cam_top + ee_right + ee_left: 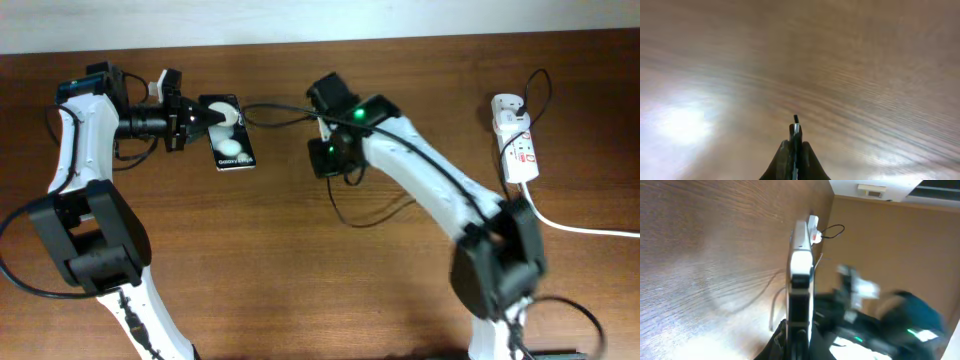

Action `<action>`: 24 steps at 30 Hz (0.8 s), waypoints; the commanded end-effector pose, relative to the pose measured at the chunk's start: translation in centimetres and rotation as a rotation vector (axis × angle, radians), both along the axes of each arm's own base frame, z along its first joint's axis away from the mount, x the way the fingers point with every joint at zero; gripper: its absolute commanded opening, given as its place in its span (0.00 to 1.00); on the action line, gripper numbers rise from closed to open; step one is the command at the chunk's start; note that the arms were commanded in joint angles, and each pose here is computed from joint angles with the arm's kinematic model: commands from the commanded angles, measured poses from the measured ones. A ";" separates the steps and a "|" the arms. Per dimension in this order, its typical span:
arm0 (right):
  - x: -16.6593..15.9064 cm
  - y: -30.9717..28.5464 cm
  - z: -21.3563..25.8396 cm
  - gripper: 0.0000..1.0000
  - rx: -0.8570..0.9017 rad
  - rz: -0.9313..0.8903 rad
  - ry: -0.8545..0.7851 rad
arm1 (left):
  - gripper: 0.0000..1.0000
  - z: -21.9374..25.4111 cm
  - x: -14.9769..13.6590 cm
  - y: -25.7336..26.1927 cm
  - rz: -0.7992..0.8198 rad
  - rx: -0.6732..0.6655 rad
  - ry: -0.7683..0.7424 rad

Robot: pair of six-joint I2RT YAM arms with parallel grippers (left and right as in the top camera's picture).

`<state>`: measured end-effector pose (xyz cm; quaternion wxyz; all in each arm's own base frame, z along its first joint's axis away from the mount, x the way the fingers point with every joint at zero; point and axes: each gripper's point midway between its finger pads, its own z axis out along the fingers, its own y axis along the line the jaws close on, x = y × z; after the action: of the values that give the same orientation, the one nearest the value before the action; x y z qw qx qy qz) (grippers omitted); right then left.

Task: Plug charger to phone and switch on socket
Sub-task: 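Lift the connector with the right gripper toward the phone's bottom edge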

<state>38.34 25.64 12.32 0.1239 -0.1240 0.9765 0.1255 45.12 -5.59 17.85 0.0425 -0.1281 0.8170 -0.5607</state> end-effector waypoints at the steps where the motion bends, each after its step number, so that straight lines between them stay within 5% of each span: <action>1: -1.2 -0.2 4.9 0.04 0.076 0.034 -0.056 | 0.00 0.4 0.1 -0.2 -0.009 -0.007 -0.027; 12: -6.8 -2.5 13.1 0.04 0.189 0.096 -0.130 | 0.00 0.4 0.0 -0.6 -0.026 -0.003 -0.041; 24: -12.8 -2.8 8.8 0.04 0.526 0.156 0.040 | 0.00 0.4 -0.2 -2.1 -0.060 -0.003 -0.045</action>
<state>27.44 21.33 21.46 0.1551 -0.1411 0.9242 0.3192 44.87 -7.02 17.51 0.0382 -0.1055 0.8261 -0.5522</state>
